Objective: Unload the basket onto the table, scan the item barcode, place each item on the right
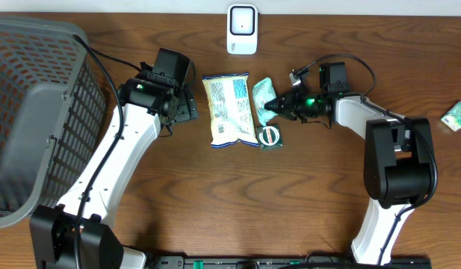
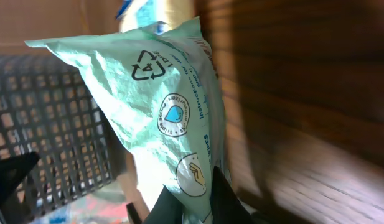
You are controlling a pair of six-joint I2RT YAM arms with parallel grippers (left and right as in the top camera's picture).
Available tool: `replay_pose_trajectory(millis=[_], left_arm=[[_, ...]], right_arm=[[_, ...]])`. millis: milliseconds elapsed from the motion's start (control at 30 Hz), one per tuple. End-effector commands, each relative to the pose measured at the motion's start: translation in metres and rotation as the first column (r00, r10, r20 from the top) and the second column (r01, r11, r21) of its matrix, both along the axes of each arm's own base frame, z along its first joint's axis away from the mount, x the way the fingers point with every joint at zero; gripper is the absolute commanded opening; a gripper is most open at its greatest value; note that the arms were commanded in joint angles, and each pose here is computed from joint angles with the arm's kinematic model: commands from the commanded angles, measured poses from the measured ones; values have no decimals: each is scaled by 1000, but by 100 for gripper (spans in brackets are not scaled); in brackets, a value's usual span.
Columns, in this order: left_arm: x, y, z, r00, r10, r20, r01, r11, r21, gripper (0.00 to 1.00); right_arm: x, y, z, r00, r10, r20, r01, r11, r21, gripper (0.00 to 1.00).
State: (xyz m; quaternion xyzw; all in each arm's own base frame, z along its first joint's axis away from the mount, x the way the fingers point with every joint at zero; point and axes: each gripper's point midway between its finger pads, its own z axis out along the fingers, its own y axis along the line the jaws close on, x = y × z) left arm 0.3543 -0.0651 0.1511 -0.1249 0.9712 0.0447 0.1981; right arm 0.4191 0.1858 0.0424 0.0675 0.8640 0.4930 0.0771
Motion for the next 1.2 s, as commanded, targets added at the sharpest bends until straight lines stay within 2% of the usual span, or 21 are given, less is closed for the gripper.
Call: replay_pose_trajectory(millis=[0,167,233,333,367,567,800,933,1167], left_arm=[[0,3,5,1000,2,12,-2,1000,15,98],[0,3,5,1000,2,12,-2,1000,15,98],[0,3,5,1000,2,12,-2,1000,15,98],[0,3,5,1000,2,12,-2,1000,15,98],[0,3,5,1000,2,12,-2,1000,15,98],[0,3,5,1000,2,12,-2,1000,15,98],[0,3,5,1000,2,12,-2,1000,15,98],[0,3,5,1000,2,12,-2,1000,15,98],[0,3,5,1000,2,12,-2,1000,15,98]], right_arm=[[4,-14,-4,998,-63,-30,63,998,-16,4],[12,-44,-16,988,-149,-36,146,986,-76,7],[15,-64,-27,978,-207,-41,198,968,-155,22],[16,-91,-43,957,-285,-53,262,928,-267,33],[16,-100,-48,951,-306,-51,277,912,-303,39],[25,-133,-39,940,-341,-9,318,886,-338,50],[49,-160,22,918,-363,157,395,822,-411,49],[55,-153,49,910,-311,276,410,782,-470,49],[51,-112,45,919,-177,353,374,674,-637,49]])
